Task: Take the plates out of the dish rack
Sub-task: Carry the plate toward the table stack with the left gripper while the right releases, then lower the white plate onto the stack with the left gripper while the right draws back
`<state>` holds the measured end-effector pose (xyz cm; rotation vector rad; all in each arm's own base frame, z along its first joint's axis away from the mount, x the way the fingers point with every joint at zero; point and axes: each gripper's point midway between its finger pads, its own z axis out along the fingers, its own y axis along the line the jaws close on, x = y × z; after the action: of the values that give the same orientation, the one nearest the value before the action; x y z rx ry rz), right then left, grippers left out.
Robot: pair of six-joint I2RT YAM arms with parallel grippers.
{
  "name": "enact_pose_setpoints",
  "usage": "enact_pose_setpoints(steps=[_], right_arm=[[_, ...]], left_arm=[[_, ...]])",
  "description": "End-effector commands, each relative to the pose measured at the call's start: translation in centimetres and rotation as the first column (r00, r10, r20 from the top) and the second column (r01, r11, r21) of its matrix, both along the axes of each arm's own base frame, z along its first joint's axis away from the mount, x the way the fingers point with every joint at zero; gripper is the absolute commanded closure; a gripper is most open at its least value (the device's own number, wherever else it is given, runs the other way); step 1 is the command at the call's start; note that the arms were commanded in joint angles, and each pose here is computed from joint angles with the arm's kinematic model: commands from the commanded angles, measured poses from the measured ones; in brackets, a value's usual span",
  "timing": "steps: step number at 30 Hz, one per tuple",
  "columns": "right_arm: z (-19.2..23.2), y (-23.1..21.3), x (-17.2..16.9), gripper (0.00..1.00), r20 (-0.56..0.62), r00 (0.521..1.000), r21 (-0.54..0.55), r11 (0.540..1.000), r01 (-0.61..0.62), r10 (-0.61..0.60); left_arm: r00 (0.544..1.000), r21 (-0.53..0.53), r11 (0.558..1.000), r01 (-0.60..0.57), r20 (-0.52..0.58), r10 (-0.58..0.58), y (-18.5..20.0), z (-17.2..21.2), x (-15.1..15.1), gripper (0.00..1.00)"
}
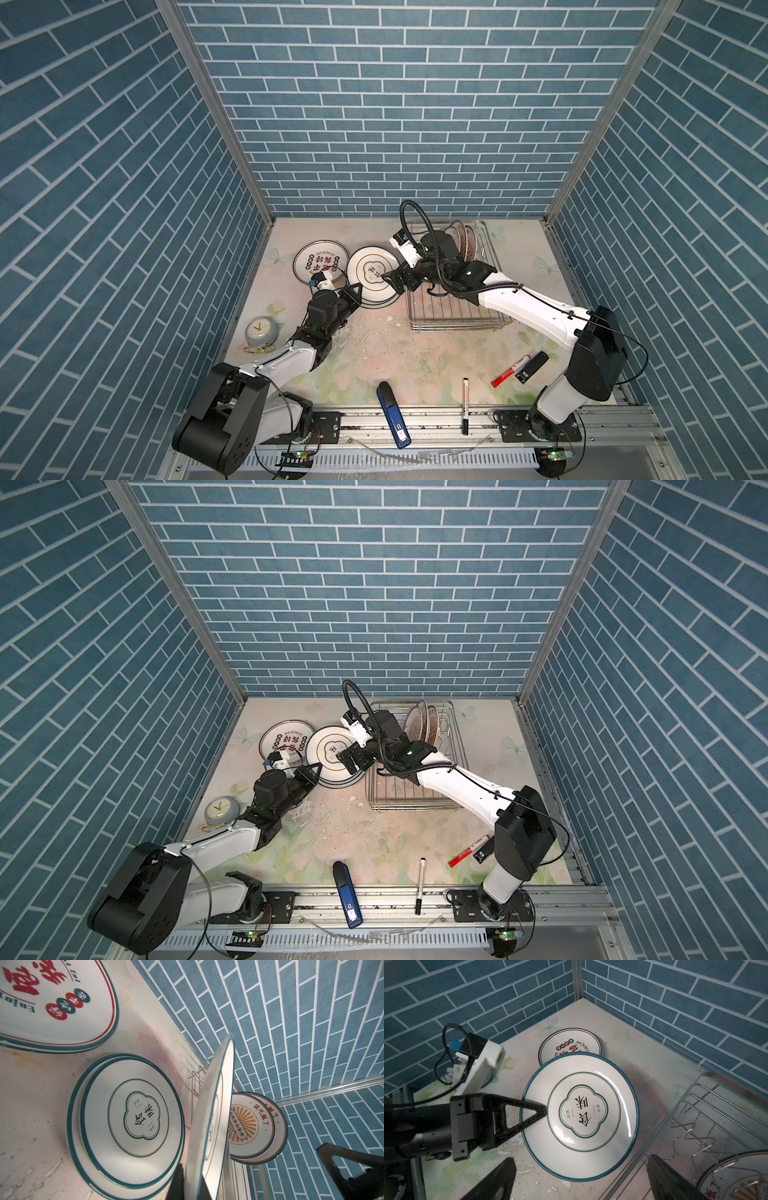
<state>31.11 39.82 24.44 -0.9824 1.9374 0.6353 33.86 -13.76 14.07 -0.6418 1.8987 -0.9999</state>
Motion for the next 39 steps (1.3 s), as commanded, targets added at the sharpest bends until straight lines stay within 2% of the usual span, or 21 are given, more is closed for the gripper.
enact_pose_setpoints(steps=[1, 8, 13, 18, 25, 33, 39], right_arm=[[0.3, 0.6, 0.6, 0.01, 0.011, 1.0, -0.015, 1.0, 0.013, -0.013], [-1.5, 1.8, 1.6, 0.01, -0.001, 1.0, -0.063, 0.998, 0.026, -0.026], [-2.6, 2.4, 2.0, 0.01, -0.015, 1.0, -0.086, 0.996, 0.021, -0.023], [-3.6, 2.6, 2.3, 0.01, -0.027, 0.999, -0.115, 0.993, 0.016, -0.019], [-4.5, 4.0, 2.1, 0.01, -0.072, 0.997, -0.099, 0.995, -0.032, 0.025], [-5.3, 4.5, 2.2, 0.01, -0.091, 0.995, -0.103, 0.994, -0.043, 0.034], [-6.1, 4.6, 2.4, 0.01, -0.095, 0.995, -0.12, 0.992, -0.038, 0.027]], left_arm=[[0.998, 0.001, 0.998, -0.06, -0.019, 0.06, 1.0, 0.7, 0.6, 1.0], [0.992, -0.013, 0.996, -0.091, -0.087, 0.089, 1.1, -0.6, 1.0, 1.0], [0.986, 0.023, 0.997, -0.077, -0.145, 0.079, 0.9, -1.4, 1.6, 1.0], [0.986, 0.014, 0.997, -0.077, -0.149, 0.078, 0.7, -1.8, 1.9, 1.0], [0.976, 0.038, 0.996, -0.075, -0.202, 0.081, 0.6, -3.1, 2.3, 1.0], [0.978, 0.023, 0.997, -0.067, -0.196, 0.07, 0.3, -3.2, 2.8, 1.0], [0.973, 0.043, 0.994, -0.1, -0.206, 0.107, 1.0, -3.8, 2.8, 1.0]])
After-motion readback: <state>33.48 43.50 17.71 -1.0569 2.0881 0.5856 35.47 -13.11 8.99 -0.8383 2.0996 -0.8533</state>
